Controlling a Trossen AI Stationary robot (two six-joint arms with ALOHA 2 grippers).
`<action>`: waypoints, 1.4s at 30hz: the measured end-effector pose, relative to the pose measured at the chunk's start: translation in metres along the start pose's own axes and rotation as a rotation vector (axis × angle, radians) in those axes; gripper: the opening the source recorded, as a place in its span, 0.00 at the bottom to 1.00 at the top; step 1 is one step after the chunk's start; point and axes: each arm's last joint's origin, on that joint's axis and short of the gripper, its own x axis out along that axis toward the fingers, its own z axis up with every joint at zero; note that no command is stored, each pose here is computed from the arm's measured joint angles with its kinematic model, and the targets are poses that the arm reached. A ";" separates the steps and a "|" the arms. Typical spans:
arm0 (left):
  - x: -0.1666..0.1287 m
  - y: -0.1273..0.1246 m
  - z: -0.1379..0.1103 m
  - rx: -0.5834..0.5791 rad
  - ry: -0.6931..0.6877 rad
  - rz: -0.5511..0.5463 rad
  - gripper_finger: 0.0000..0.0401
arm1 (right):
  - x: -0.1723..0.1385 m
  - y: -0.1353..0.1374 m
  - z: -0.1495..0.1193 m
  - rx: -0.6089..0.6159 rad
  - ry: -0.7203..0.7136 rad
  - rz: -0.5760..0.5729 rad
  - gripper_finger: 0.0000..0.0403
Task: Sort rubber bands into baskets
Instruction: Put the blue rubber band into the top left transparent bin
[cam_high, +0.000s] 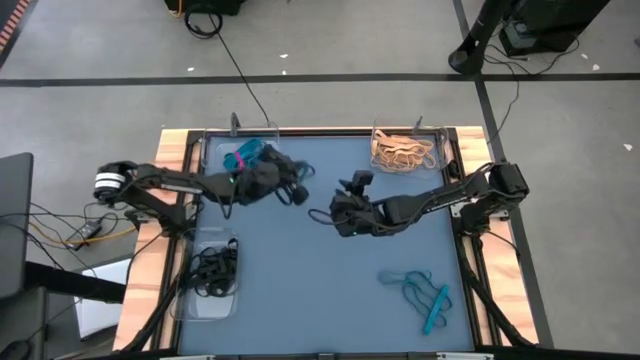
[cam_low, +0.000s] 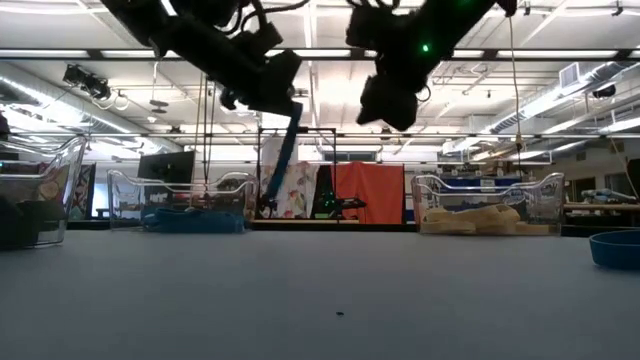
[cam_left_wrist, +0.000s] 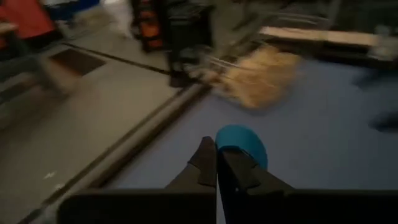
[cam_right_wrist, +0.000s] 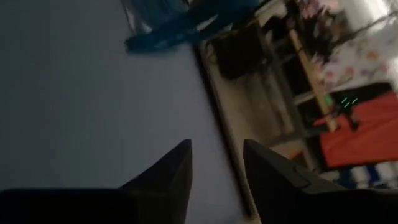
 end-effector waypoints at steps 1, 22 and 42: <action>0.001 0.009 0.003 -0.004 0.000 0.026 0.00 | 0.003 0.000 -0.004 0.018 0.016 0.007 0.39; 0.003 0.171 -0.023 -0.189 0.364 0.574 0.01 | 0.015 0.036 -0.089 0.090 0.262 0.178 0.40; -0.013 0.177 -0.051 -0.183 0.681 0.555 0.31 | -0.053 0.045 -0.097 -0.088 0.535 0.380 0.45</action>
